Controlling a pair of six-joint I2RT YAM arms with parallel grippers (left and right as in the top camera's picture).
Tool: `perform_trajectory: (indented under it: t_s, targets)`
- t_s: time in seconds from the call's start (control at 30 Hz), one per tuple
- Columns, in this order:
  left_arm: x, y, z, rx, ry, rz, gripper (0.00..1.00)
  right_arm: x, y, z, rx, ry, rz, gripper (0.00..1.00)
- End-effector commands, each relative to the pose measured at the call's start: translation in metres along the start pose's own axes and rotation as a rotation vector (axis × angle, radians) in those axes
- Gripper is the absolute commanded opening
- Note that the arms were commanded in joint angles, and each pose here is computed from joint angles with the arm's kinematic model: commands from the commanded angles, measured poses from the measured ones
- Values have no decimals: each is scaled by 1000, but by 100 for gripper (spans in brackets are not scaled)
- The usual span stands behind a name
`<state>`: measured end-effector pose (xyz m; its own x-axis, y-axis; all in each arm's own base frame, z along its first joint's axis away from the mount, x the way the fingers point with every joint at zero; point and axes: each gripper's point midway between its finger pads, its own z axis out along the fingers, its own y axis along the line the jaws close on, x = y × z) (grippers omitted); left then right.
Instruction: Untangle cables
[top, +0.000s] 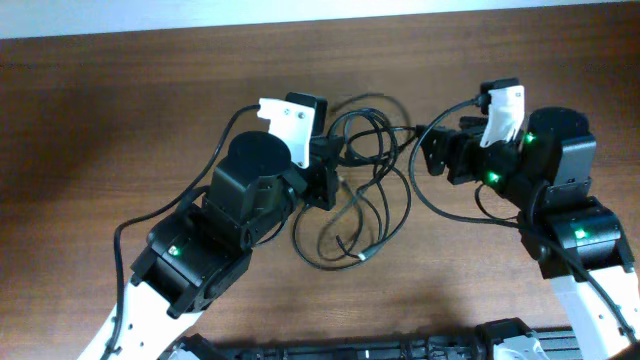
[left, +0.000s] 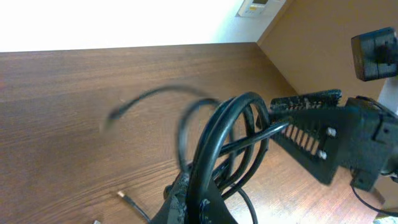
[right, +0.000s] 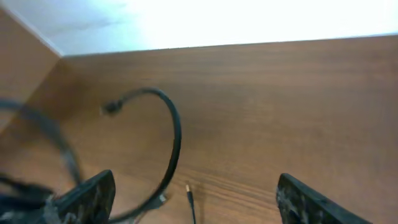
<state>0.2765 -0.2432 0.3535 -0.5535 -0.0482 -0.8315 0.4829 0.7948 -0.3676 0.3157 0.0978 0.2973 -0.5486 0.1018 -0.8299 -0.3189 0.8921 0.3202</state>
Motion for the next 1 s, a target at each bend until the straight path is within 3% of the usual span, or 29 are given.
perform_trajectory:
  t_s: [0.0, 0.2, 0.57, 0.7, 0.97]
  targets:
    - [-15, -3, -9, 4, -47, 0, 0, 4, 28, -1, -171, 13, -160, 82]
    - [-15, -3, -9, 3, -47, 66, 0, 8, 50, -6, -304, -4, -336, 81]
    - [-19, 18, -11, -115, -75, 73, 0, 10, 49, -7, -306, 6, -334, 78]
    - [-20, 26, -12, -161, -85, 73, 0, 21, 63, -13, -399, 25, -395, 78]
    - [-13, 6, -9, -45, -44, 75, 0, 14, 79, -20, -495, -35, -479, 78]
